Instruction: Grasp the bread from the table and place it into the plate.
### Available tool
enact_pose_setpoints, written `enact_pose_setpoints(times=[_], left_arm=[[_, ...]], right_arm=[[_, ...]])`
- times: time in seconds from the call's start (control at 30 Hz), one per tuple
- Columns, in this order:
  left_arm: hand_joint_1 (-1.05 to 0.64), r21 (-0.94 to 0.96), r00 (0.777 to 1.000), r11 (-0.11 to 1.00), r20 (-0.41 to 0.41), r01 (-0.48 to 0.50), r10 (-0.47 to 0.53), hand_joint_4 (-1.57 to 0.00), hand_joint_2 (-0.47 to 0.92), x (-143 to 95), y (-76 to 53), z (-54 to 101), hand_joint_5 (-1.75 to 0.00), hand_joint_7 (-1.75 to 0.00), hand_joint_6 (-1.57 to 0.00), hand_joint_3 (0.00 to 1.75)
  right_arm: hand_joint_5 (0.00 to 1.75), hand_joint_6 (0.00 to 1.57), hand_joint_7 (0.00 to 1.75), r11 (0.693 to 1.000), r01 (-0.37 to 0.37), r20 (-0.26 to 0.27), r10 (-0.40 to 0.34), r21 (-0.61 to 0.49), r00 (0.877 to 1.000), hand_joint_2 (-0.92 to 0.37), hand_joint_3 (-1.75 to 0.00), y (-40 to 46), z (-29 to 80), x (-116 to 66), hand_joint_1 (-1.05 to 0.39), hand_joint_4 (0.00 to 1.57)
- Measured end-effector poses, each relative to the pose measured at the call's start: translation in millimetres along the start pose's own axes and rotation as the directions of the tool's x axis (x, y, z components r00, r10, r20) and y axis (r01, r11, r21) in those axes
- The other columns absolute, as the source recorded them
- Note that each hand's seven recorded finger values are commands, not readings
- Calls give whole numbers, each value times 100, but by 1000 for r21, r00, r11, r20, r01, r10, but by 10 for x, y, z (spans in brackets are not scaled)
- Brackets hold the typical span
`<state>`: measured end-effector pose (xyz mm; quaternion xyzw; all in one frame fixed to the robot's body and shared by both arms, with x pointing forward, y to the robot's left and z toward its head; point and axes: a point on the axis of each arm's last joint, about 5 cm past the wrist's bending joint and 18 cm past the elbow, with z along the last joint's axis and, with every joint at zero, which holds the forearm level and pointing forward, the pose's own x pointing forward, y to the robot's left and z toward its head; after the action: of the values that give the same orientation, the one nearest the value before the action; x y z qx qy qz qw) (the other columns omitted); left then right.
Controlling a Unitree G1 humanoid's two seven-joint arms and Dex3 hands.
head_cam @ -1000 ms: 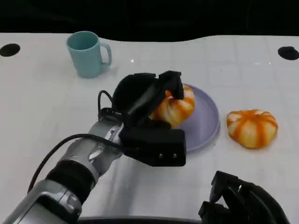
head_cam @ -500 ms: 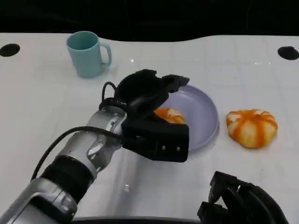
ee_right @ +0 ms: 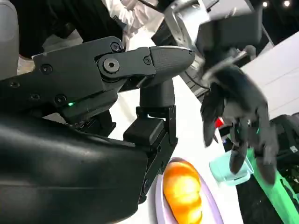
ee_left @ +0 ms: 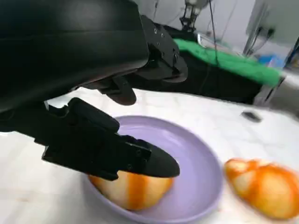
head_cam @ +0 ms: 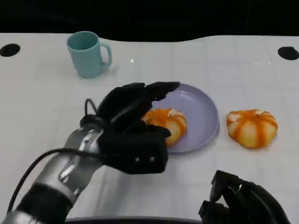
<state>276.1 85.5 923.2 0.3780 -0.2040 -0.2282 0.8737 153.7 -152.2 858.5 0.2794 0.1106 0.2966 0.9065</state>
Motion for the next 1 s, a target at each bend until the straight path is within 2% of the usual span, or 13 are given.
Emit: enact_pose_setpoints(times=[0.03,0.1,0.13,0.2,0.27,0.5,0.63,0.87,1.0], left_arm=[[-52,-70,999,997,3,-32,33,-45,92,-47,-12,-11,-127,-42,-62,12],[-47,-203,996,975,-9,-86,86,-48,92,-124,-26,-33,-151,-97,-45,10],[-45,-275,994,955,-20,-109,108,-51,92,-164,-26,-43,-159,-119,-40,9],[-43,-398,990,907,-35,-140,138,-53,92,-237,-34,-59,-171,-151,-31,11],[-42,-506,987,849,-36,-154,157,-52,92,-322,-39,-61,-174,-169,-28,12],[-48,-707,982,684,-83,-179,172,-63,92,-664,-56,-83,-175,-175,-40,13],[-41,-804,984,568,-117,-175,137,-64,92,-873,-71,-92,-175,-175,-44,12],[-41,-921,988,356,-147,-155,50,-64,91,-1187,-225,-106,-175,-175,-44,12],[-41,-943,987,295,-158,-157,19,-66,91,-1298,-295,-93,-175,-175,-46,11]], right_arm=[[162,75,142,1000,2,1,-2,1,1000,-92,-22,-3,1,-3,-72,87],[162,75,142,1000,1,3,-1,3,1000,-92,-23,-2,1,-2,-73,87],[162,75,142,1000,1,3,-1,3,1000,-92,-23,-2,0,-3,-73,87],[162,75,142,1000,0,3,0,4,1000,-92,-23,-1,-1,-2,-73,87],[162,74,142,1000,1,1,-1,6,1000,-92,-22,0,-3,-4,-73,87],[162,74,141,1000,-1,0,1,9,1000,-92,-22,6,-3,-6,-74,87],[162,74,141,1000,0,0,0,10,1000,-92,-22,9,-3,-11,-74,87],[162,75,142,1000,2,-2,-2,11,1000,-92,-22,9,-6,-19,-73,88],[162,75,143,1000,5,-6,-4,15,1000,-92,-22,10,-13,-29,-73,88]])
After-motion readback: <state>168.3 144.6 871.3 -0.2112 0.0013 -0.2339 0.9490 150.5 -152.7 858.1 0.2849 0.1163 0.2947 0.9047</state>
